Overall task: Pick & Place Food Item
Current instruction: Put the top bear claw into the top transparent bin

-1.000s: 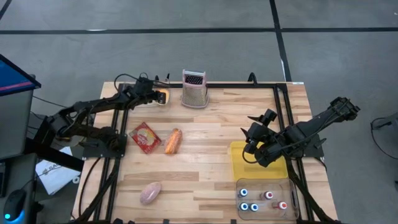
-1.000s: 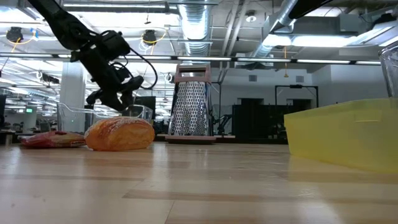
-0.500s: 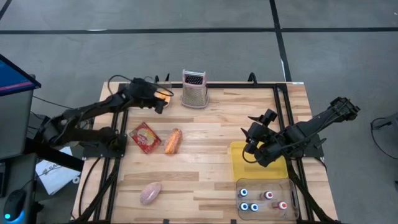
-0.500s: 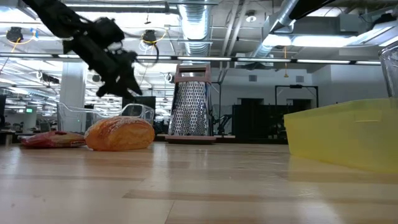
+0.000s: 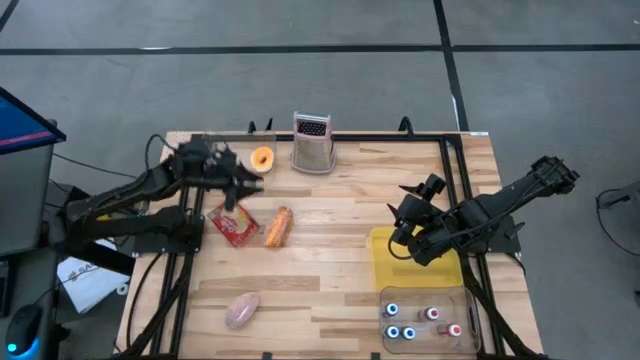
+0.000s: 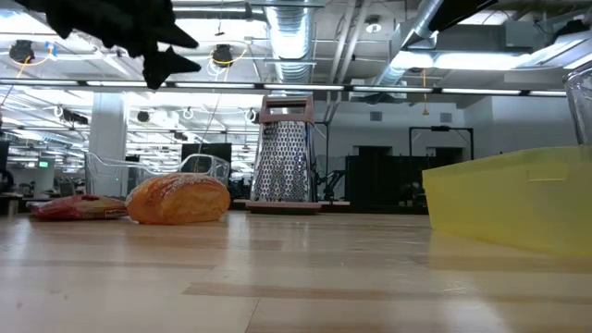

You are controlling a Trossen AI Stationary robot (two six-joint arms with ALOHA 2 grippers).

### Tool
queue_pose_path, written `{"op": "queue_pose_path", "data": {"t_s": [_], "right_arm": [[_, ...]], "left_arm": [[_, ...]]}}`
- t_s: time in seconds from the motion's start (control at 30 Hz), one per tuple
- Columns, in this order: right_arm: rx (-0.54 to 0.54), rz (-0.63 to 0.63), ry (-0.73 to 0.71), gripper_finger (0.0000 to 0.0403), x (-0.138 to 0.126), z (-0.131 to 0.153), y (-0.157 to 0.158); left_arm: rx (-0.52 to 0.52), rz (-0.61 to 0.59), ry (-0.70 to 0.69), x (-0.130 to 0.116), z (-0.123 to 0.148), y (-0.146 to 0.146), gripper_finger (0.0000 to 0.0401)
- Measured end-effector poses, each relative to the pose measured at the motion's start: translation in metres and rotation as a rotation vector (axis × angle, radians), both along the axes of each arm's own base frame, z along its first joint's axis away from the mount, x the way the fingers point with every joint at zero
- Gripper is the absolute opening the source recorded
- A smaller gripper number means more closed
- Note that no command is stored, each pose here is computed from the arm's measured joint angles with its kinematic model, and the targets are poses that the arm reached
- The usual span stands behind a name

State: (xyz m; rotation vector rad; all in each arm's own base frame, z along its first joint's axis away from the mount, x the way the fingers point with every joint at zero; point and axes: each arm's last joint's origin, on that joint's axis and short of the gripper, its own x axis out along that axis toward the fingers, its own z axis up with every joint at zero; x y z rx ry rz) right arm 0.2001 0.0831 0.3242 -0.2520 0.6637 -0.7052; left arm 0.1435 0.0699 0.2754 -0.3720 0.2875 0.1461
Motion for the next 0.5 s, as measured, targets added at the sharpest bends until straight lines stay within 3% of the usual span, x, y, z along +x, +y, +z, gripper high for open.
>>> {"op": "queue_pose_path", "data": {"t_s": [0.1, 0.3, 0.5], "right_arm": [[-0.001, -0.002, -0.001, 0.0249, 0.000, 0.000, 0.000], [-0.002, -0.004, -0.004, 0.0249, 0.000, 0.000, 0.000], [-0.001, -0.003, -0.004, 0.0249, 0.000, 0.000, 0.000]], "left_arm": [[-0.038, -0.101, 0.053, 0.010, -0.005, -0.023, 0.0202], [-0.040, -0.126, 0.188, 0.037, -0.023, -0.067, 0.0216], [0.102, -0.066, 0.354, 0.061, -0.013, -0.107, 0.0247]]}}
